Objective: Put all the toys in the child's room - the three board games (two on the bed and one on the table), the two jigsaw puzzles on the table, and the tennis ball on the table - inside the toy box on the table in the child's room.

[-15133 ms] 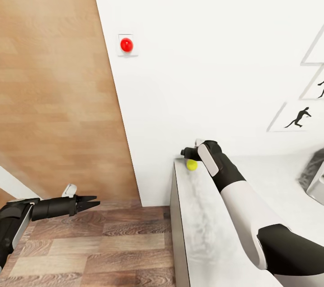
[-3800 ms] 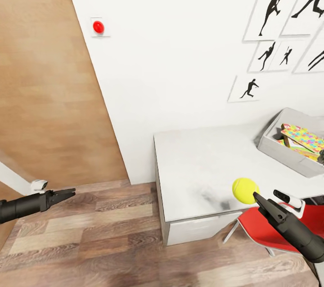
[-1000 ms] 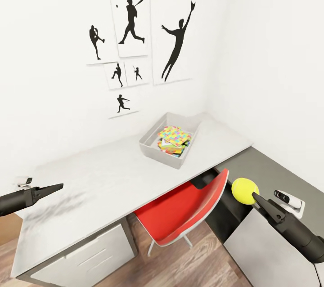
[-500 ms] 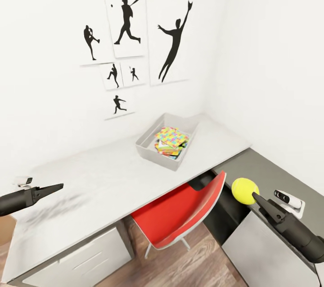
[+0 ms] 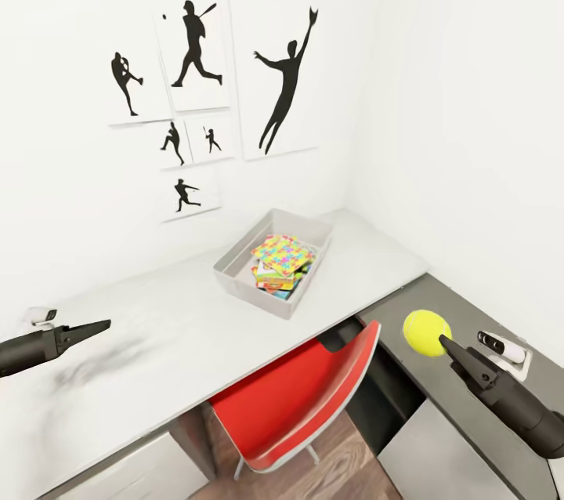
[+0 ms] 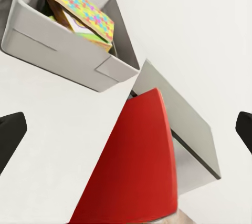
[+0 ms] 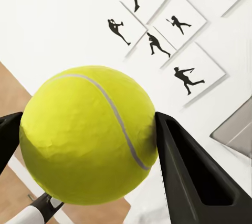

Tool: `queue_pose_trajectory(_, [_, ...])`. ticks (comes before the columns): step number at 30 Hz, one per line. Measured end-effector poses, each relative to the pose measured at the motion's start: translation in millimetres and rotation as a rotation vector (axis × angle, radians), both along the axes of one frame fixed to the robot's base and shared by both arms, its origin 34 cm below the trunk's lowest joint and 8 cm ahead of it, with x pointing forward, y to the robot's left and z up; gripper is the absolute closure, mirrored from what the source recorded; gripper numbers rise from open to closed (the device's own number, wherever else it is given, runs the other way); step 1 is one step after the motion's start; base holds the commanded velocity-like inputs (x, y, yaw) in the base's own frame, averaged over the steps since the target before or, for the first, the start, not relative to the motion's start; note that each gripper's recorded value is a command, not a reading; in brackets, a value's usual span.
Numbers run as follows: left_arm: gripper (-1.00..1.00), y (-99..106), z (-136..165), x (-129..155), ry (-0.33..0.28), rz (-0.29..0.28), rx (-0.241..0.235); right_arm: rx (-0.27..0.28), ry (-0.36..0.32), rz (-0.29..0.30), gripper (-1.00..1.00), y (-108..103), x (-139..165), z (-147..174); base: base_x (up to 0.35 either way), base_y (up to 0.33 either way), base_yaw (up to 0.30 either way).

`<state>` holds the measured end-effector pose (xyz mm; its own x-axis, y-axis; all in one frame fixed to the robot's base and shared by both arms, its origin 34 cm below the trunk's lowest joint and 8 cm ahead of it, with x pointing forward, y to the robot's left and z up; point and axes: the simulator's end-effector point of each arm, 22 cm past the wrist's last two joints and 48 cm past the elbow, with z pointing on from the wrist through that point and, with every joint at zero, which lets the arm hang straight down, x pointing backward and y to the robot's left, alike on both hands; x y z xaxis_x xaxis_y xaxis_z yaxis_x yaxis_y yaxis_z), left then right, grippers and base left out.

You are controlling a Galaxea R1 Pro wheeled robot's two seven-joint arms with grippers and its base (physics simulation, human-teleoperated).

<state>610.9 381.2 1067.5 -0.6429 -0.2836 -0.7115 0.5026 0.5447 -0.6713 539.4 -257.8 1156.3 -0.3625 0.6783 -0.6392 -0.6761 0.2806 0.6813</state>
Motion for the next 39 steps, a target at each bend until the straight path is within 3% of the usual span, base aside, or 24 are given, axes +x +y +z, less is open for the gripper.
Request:
queue_pose_trajectory(12, [-1.0,0,10,-1,-0.019,0.0,0.0,0.0,-0.025,-0.003,1.0,0,-3,9,0.175,-0.126,0.0])
queue_pose_trajectory(25, [-1.0,0,21,-3,-0.041,0.001,-0.001,0.0,-0.049,-0.002,1.0,0,-7,18,0.04,-0.04,0.0])
queue_pose_trajectory(39, [-1.0,0,33,-5,-0.064,0.001,-0.001,0.0,-0.072,-0.002,1.0,0,-11,28,0.168,-0.003,0.0])
